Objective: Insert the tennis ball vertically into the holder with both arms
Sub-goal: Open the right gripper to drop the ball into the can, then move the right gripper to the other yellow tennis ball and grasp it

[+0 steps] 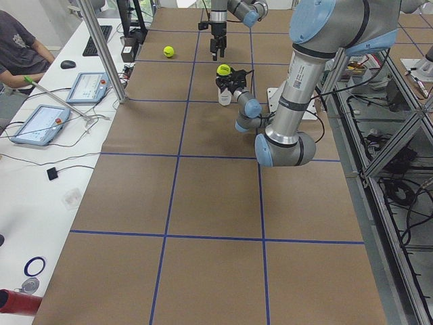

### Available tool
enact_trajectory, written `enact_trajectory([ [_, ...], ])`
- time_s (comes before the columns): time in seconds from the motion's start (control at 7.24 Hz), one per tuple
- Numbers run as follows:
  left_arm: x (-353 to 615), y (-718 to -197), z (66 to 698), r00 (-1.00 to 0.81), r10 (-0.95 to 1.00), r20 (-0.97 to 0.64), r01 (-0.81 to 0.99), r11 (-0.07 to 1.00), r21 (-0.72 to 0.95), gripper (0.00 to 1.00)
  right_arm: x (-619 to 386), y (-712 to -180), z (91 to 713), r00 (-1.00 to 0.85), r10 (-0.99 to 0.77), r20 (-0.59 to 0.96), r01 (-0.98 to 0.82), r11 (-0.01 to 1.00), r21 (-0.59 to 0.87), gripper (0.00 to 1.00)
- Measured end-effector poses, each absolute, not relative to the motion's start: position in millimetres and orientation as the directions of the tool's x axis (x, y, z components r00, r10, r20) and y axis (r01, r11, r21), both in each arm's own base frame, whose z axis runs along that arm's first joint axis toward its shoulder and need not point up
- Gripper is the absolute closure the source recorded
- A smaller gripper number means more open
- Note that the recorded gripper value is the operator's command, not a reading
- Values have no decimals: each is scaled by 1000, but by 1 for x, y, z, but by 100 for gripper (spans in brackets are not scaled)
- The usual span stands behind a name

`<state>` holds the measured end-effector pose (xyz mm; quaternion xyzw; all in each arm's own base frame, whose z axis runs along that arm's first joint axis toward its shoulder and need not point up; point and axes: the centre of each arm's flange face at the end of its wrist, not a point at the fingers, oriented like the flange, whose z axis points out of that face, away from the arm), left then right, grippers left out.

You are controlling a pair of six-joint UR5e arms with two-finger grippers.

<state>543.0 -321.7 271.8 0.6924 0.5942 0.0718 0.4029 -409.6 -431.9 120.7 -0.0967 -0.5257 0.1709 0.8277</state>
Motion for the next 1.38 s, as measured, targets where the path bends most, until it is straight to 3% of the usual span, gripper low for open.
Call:
enact_trajectory([
  [0.41, 544, -319, 271, 279, 882, -380, 767, 34, 641, 6, -344, -488, 199, 449, 366, 815, -206, 930, -304, 1],
  [0.83, 543, -318, 271, 275, 881, -384, 774, 33, 632, 5, -279, -582, 324, 592, 290, 752, -218, 956, -196, 1],
  [1.38, 543, -317, 270, 271, 882, -385, 778, 35, 627, 5, -257, -687, 460, 691, 285, 664, -310, 947, -84, 1],
])
